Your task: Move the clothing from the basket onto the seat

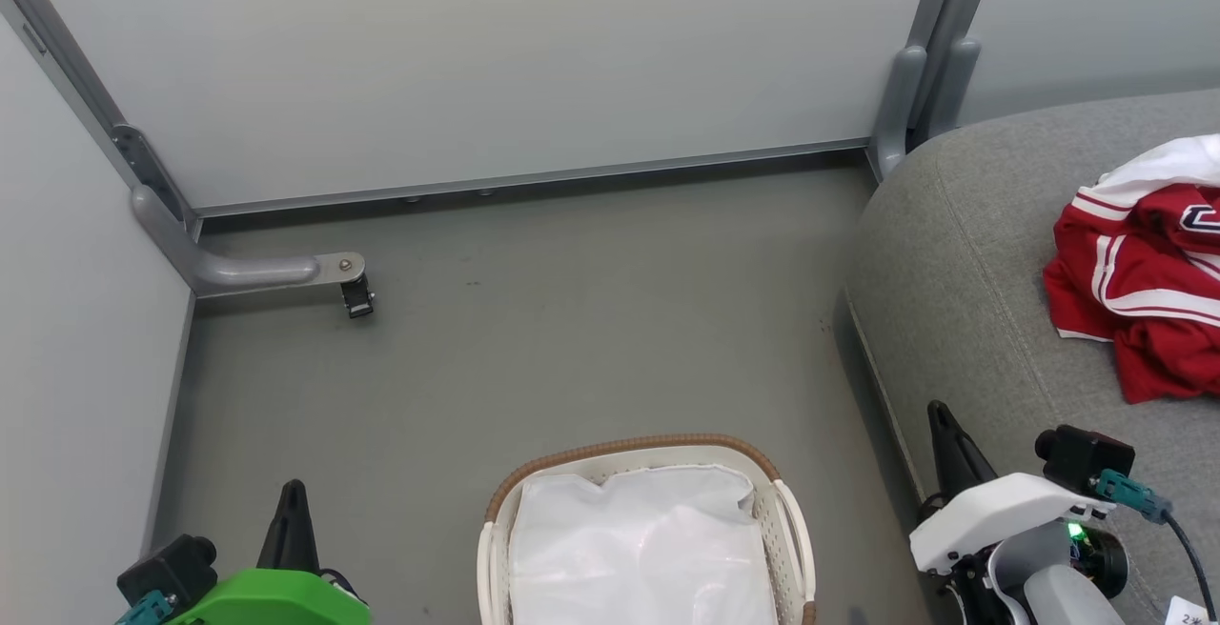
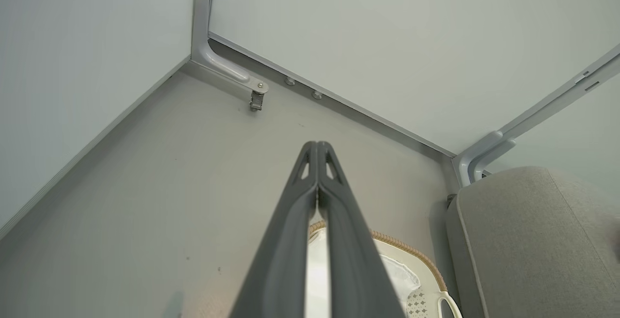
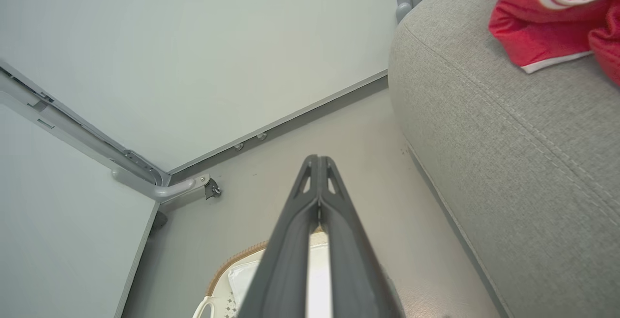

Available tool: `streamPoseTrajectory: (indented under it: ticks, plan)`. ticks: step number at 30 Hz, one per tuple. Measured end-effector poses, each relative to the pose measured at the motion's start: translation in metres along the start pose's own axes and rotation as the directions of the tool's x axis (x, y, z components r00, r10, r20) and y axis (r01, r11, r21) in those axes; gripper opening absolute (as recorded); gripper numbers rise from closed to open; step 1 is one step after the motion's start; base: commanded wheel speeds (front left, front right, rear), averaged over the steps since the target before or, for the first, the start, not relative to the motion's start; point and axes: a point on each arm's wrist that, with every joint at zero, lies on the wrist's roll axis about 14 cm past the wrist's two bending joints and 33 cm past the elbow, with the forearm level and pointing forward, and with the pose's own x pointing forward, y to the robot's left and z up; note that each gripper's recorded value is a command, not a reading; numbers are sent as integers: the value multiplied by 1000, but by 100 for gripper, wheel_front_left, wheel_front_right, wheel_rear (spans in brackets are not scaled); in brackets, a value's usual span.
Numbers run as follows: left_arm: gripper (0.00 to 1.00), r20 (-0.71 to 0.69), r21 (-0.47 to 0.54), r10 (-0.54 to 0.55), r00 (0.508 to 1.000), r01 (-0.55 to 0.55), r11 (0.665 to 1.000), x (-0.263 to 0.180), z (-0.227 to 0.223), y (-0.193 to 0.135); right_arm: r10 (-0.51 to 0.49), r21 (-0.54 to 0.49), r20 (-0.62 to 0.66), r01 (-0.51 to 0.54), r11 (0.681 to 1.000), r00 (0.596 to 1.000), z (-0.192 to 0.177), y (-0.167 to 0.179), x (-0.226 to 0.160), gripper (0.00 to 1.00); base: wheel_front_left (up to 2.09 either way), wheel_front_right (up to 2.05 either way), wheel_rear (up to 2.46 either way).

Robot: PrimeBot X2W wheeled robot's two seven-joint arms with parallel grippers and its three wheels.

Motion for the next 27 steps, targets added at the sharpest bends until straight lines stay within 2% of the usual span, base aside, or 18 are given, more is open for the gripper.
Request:
streamPoseTrajectory:
  ticks: [12,27]
  plan:
    - [0,8,-175,8,1000,-6,985,3,8,-2,-34,182,11,32,983,999,7,-7,-2,0,0,0,0]
    - [0,26,-360,-2,1000,11,933,7,20,-6,-52,374,30,37,927,998,19,-12,-3,0,0,0,0]
